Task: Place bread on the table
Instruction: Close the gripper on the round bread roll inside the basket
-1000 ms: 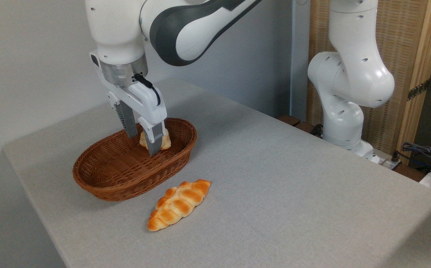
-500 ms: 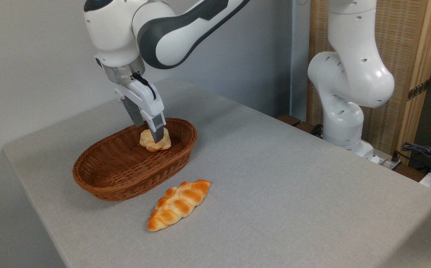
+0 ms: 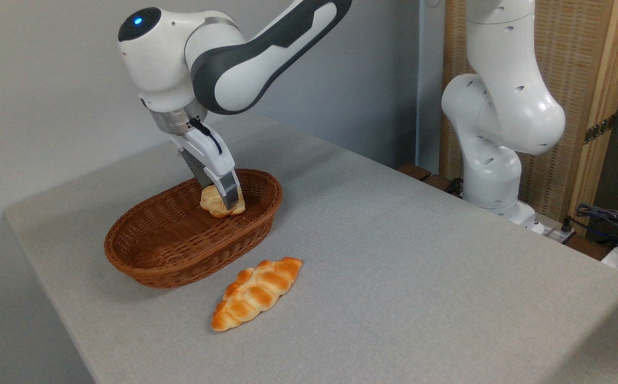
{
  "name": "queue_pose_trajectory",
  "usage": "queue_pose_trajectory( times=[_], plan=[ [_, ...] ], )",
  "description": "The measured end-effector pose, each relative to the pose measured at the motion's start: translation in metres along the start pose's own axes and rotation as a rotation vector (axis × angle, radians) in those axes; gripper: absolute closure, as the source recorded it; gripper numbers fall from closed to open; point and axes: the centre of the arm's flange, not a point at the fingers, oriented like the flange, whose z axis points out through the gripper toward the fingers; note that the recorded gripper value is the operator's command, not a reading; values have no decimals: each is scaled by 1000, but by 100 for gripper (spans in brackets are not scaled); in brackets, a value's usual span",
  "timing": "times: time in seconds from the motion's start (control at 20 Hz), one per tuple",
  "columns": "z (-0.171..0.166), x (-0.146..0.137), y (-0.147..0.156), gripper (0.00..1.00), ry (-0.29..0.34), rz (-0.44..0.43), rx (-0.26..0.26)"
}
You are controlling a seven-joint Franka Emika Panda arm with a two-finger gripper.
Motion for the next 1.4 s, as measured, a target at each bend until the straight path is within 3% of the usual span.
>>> queue_pose_trajectory(
  times=[0.3, 0.4, 0.5, 0.55, 1.4],
  plan=[
    [14, 10, 7, 0, 5, 18, 0],
    [15, 10, 7, 24, 4, 19, 0],
    [15, 10, 6, 69, -1, 23, 12],
    [15, 9, 5, 75, -5, 27, 21],
    [13, 10, 3, 75, -7, 35, 39]
  ],
)
